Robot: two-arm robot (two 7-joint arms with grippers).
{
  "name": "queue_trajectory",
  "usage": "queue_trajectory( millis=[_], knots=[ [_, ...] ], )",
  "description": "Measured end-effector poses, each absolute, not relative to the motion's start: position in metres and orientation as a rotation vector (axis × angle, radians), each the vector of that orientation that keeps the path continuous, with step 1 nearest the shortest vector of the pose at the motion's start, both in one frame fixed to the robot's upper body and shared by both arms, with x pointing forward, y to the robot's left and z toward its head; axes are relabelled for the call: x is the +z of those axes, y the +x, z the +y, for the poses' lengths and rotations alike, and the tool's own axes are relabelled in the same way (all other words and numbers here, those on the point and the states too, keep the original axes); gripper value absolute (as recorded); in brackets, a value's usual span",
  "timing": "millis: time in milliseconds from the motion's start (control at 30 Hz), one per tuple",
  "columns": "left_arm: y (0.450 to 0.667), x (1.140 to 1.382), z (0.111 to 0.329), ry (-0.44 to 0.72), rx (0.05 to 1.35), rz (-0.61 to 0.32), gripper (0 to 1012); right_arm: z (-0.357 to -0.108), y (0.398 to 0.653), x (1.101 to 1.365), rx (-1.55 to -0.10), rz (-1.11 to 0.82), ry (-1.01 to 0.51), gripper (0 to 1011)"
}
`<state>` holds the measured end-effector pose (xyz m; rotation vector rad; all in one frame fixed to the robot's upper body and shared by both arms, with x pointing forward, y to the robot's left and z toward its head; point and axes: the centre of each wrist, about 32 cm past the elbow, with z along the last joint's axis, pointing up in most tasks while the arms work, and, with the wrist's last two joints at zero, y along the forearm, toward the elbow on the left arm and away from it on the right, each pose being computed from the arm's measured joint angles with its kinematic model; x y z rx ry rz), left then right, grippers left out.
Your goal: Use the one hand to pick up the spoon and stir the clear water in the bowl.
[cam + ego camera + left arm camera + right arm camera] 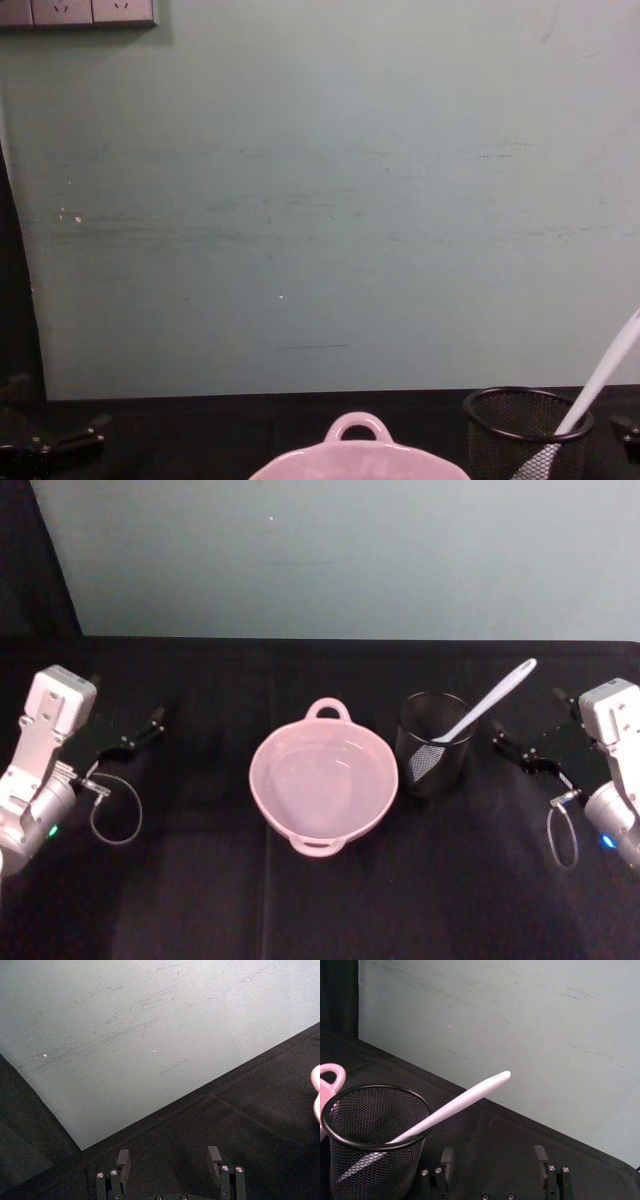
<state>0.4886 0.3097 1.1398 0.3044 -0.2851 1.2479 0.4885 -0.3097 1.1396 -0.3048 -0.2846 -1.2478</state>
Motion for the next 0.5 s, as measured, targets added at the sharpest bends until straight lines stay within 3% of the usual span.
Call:
queue_trajectory(
  millis=[500],
  knots=[
    [0.4886,1.1398,0.3097,0.304,1.248,-0.285,1011,-0.3097,0.4886,1.1398,-1.248,-0.285,-0.304,1003]
  ],
)
